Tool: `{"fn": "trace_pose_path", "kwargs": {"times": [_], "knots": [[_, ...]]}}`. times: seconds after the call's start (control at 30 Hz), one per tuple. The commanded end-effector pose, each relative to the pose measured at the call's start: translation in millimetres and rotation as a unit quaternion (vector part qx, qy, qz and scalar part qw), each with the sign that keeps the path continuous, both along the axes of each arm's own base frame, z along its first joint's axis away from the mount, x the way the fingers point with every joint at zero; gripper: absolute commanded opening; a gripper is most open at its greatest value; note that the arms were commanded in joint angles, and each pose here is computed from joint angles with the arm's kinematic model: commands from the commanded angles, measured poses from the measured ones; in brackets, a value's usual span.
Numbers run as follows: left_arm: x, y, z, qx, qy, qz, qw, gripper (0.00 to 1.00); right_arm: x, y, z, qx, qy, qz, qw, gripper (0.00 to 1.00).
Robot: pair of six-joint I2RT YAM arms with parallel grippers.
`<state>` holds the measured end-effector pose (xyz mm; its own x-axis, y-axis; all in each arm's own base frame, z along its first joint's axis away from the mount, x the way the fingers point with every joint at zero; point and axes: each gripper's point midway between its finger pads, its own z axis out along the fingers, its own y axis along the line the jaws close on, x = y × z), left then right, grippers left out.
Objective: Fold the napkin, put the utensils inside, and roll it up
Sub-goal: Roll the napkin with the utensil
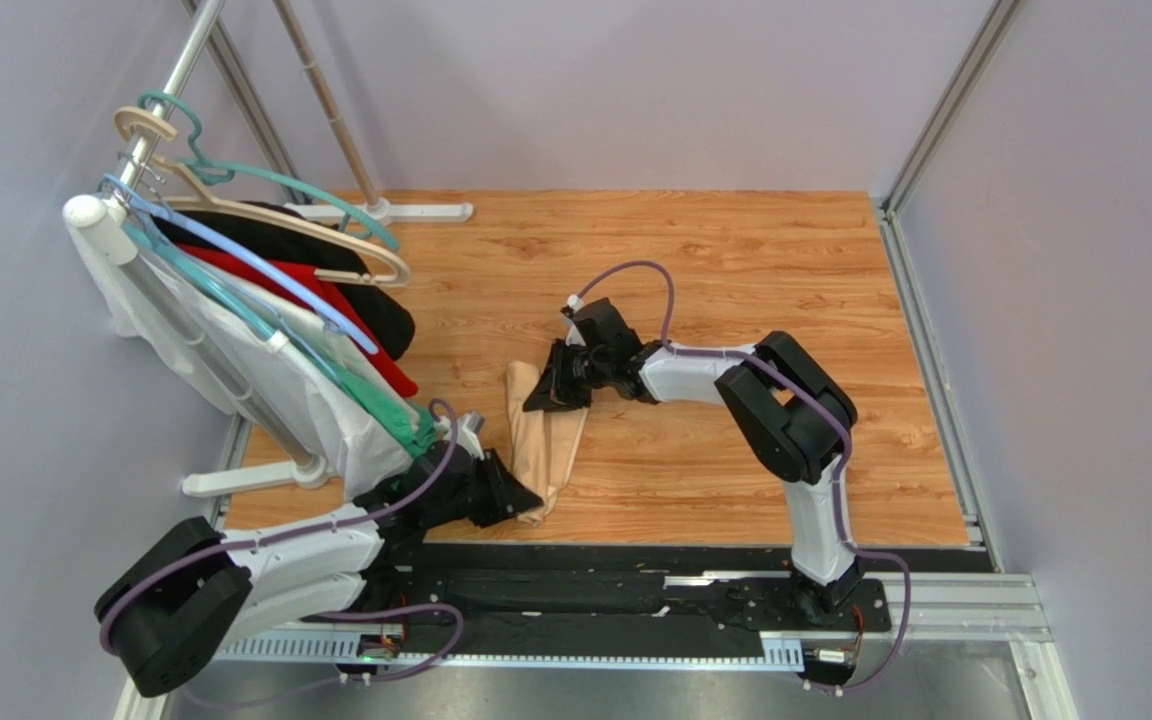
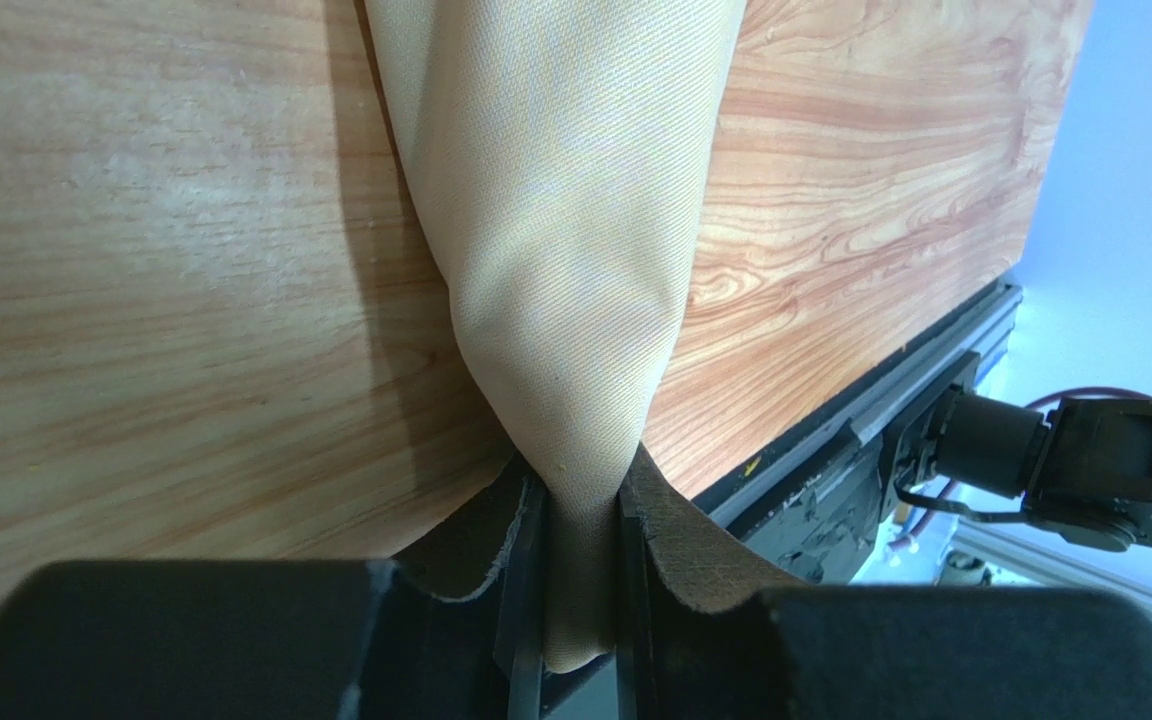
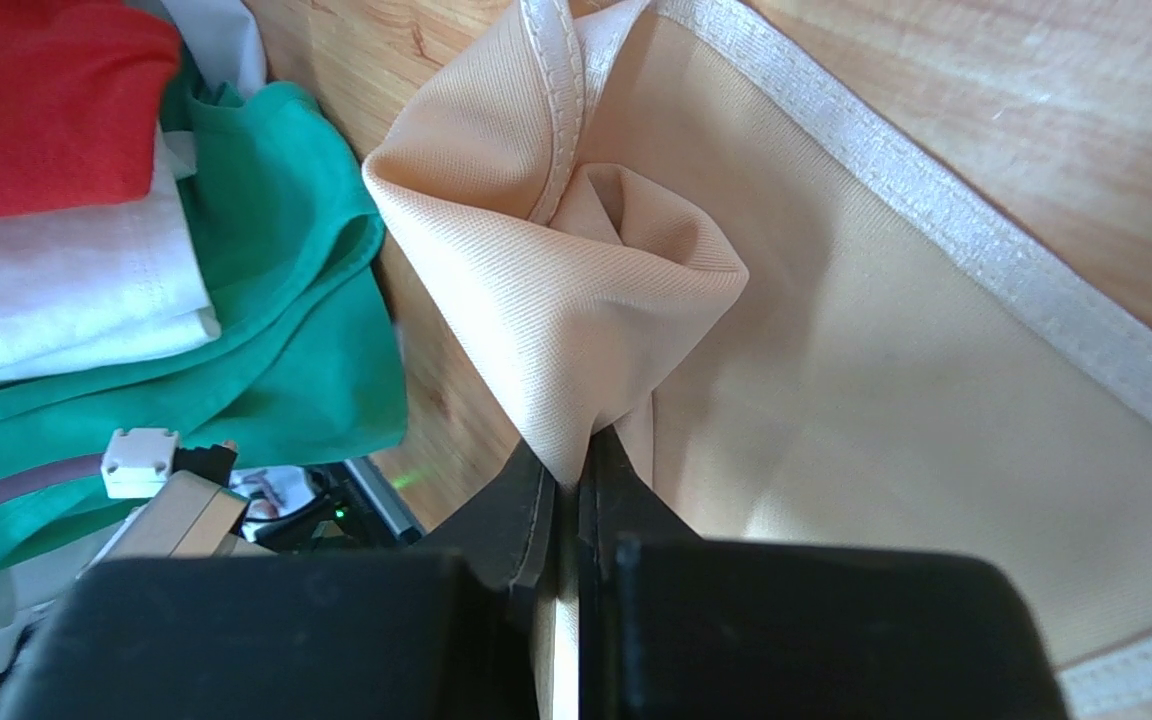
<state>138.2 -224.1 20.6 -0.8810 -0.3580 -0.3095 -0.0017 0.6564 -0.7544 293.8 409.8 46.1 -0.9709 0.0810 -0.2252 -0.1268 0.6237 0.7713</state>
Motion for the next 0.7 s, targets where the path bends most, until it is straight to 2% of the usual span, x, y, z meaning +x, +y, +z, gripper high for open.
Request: {"fn": "trace_pose_path", "kwargs": {"times": [0.0, 0.17, 0.27, 0.3, 0.33, 0.4, 0.57, 0.67], "knots": [[-10.6, -6.0, -2.2, 0.003, -0.012, -0.053, 0.999, 0.00, 13.1, 19.0, 26.4, 0.066, -0.025, 0.017, 0.997, 0.00], [-8.1, -6.6, -1.2, -0.001, -0.011, -0.045, 0.999, 0.00, 12.9, 8.7, 3.2, 0.013, -0.030, 0.029, 0.999, 0.01], [-8.5, -5.2, -1.2, -0.017, 0.014, -0.016, 1.000, 0.00, 10.4, 3.0, 7.5, 0.004, -0.046, 0.041, 0.998, 0.32], [-8.8, -3.4, -2.9, -0.019, 0.020, -0.006, 1.000, 0.00, 9.4, -1.1, 9.1, -0.001, -0.052, 0.041, 0.998, 0.46], [-8.0, -4.7, 1.7, -0.029, 0.018, -0.002, 0.999, 0.00, 8.9, -5.6, 22.4, 0.000, -0.062, 0.041, 0.997, 0.55], [-5.4, -4.9, 6.8, -0.037, 0.021, 0.010, 0.999, 0.00, 12.0, -14.9, 35.2, 0.000, -0.084, 0.041, 0.996, 0.66], [-2.0, -0.2, 20.0, -0.044, 0.009, 0.027, 0.999, 0.00, 16.1, -70.8, 54.6, -0.038, -0.099, 0.005, 0.994, 0.68], [-2.8, 3.7, 21.7, -0.047, 0.009, 0.036, 0.998, 0.00, 27.2, -100.2, 50.0, -0.079, -0.107, -0.019, 0.991, 0.68]]}}
